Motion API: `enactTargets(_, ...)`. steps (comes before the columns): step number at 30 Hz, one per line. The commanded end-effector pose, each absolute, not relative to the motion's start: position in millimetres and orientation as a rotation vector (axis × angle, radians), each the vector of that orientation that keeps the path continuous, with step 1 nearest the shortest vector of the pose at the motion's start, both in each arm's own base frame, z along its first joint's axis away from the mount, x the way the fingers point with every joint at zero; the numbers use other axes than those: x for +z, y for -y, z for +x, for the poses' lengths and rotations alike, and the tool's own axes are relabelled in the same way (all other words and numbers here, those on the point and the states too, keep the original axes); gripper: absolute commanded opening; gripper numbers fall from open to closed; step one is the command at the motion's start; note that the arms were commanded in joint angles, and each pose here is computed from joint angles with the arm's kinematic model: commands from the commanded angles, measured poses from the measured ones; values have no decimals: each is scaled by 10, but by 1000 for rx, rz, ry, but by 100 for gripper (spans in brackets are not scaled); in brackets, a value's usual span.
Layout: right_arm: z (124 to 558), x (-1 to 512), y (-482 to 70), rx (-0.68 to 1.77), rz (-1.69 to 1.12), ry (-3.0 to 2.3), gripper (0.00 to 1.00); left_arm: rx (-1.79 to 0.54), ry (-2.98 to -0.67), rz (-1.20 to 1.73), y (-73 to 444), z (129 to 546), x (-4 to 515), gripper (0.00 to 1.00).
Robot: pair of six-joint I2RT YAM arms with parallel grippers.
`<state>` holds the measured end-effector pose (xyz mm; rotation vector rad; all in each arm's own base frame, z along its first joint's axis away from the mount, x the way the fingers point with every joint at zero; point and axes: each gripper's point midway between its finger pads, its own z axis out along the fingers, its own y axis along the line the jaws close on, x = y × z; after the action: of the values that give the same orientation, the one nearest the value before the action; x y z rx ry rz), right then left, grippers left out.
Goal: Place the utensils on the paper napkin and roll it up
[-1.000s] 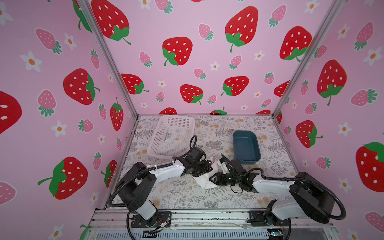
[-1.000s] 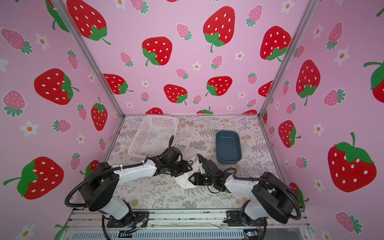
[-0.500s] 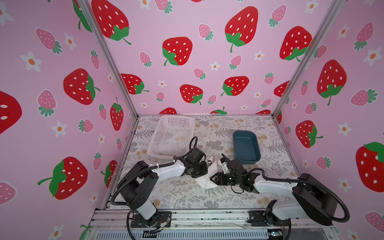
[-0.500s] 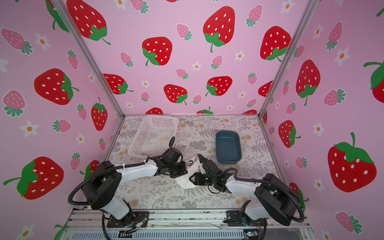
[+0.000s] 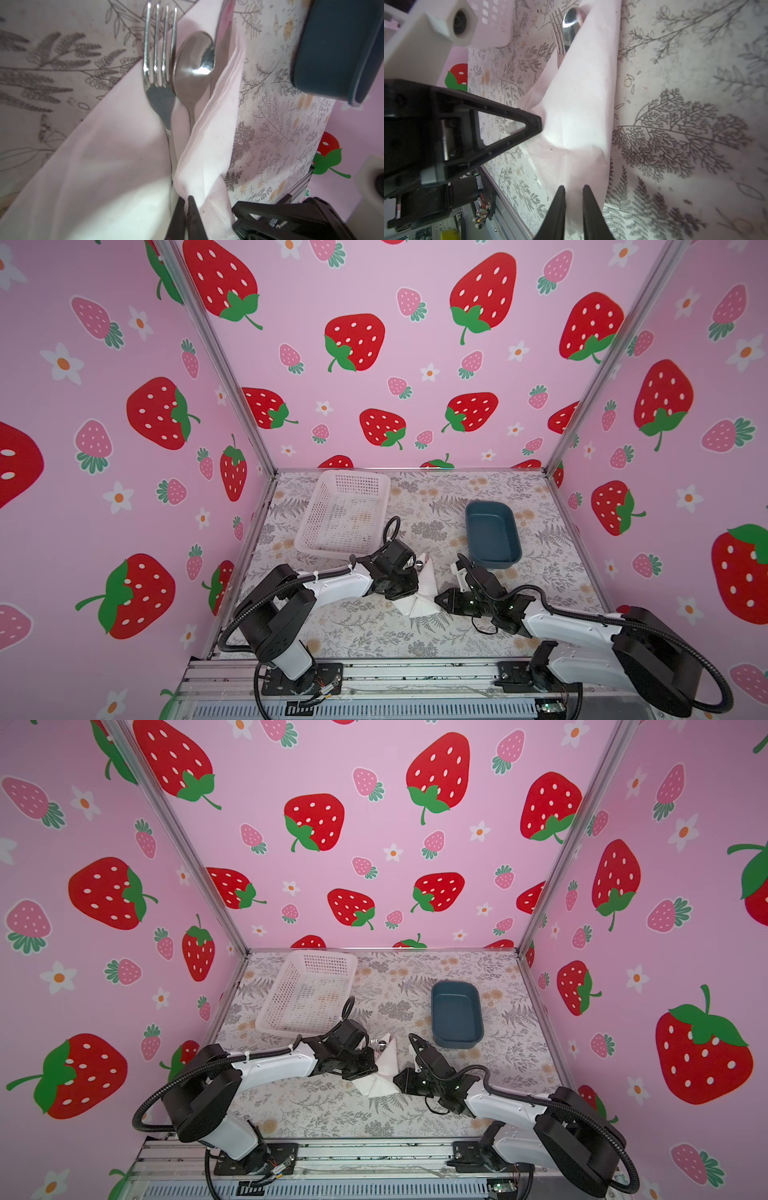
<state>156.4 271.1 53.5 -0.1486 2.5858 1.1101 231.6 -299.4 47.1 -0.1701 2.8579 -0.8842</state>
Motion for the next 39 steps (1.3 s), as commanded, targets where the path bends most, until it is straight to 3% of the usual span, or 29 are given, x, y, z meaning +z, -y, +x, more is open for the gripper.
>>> enactTargets(1,1552,563,-2758,1154,-148,-2584,17,-814,-2861,-144,2913,2306,482,7)
enactTargets(39,1391,392,-2744,1228,-150,-2622,15,-695,-2904,-69,2957,2445,361,7)
